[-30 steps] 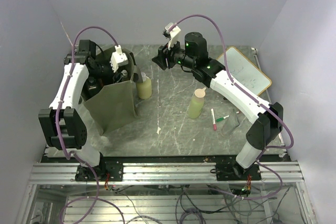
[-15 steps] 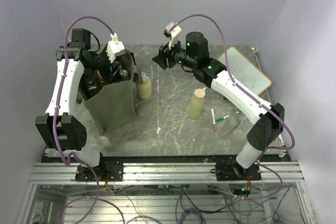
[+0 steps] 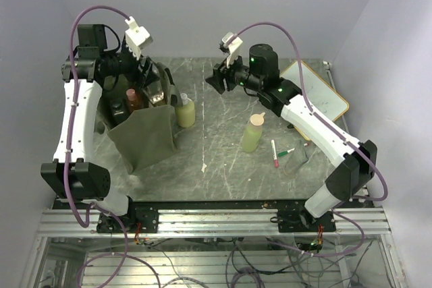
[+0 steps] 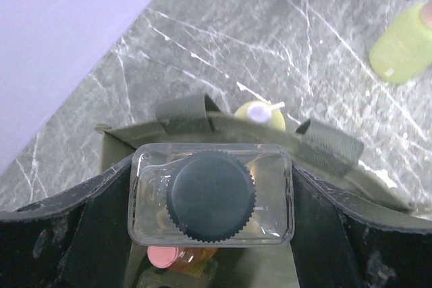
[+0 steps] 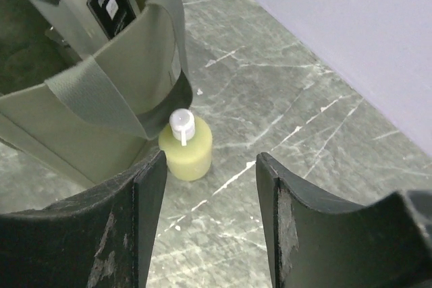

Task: Place the personal care products into the canvas bag
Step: Adjust the care product in the canvas bag.

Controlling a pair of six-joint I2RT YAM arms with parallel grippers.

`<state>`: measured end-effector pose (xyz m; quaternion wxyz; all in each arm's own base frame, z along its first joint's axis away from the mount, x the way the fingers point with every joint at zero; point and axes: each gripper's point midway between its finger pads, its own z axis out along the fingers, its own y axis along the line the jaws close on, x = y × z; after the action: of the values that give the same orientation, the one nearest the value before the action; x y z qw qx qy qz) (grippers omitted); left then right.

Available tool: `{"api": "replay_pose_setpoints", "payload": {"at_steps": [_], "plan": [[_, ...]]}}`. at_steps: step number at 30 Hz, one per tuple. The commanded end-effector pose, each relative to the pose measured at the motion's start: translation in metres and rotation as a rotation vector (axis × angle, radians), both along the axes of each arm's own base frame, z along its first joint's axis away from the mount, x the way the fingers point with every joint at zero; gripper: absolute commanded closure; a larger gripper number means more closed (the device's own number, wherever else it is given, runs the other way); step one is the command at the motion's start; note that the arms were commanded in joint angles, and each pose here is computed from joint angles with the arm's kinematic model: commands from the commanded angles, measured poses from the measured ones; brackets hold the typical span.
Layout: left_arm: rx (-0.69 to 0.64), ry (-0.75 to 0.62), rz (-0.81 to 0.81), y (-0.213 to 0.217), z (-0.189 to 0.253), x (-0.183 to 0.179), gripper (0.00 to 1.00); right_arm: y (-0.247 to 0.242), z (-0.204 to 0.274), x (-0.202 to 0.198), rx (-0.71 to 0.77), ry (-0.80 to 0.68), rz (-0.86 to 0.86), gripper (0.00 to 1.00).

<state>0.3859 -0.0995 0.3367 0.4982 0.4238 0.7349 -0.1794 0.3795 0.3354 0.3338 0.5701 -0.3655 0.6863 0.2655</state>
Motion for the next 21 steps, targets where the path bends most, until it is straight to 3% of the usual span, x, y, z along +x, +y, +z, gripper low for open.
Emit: {"api": "replay_pose_setpoints", "payload": {"at_steps": [1, 4, 13, 19, 21], "plan": [[-0.100, -0.255, 0.022, -0.011, 0.087, 0.005, 0.16, -0.018, 0.009, -0.011, -0.040, -0.045, 0.009, 0.38], [-0.066, -0.266, 0.011, -0.029, 0.085, 0.003, 0.16, -0.029, 0.004, -0.015, -0.085, -0.054, 0.004, 0.28], [-0.026, -0.258, -0.001, -0.031, 0.075, -0.010, 0.22, -0.044, 0.000, -0.026, -0.096, -0.053, -0.019, 0.28], [0.066, -0.218, -0.010, -0.021, 0.064, -0.027, 0.51, -0.043, -0.003, -0.024, -0.095, -0.045, -0.016, 0.28], [0.100, -0.194, -0.007, -0.016, 0.058, -0.032, 0.68, -0.040, -0.004, -0.023, -0.095, -0.042, -0.007, 0.28]]}}
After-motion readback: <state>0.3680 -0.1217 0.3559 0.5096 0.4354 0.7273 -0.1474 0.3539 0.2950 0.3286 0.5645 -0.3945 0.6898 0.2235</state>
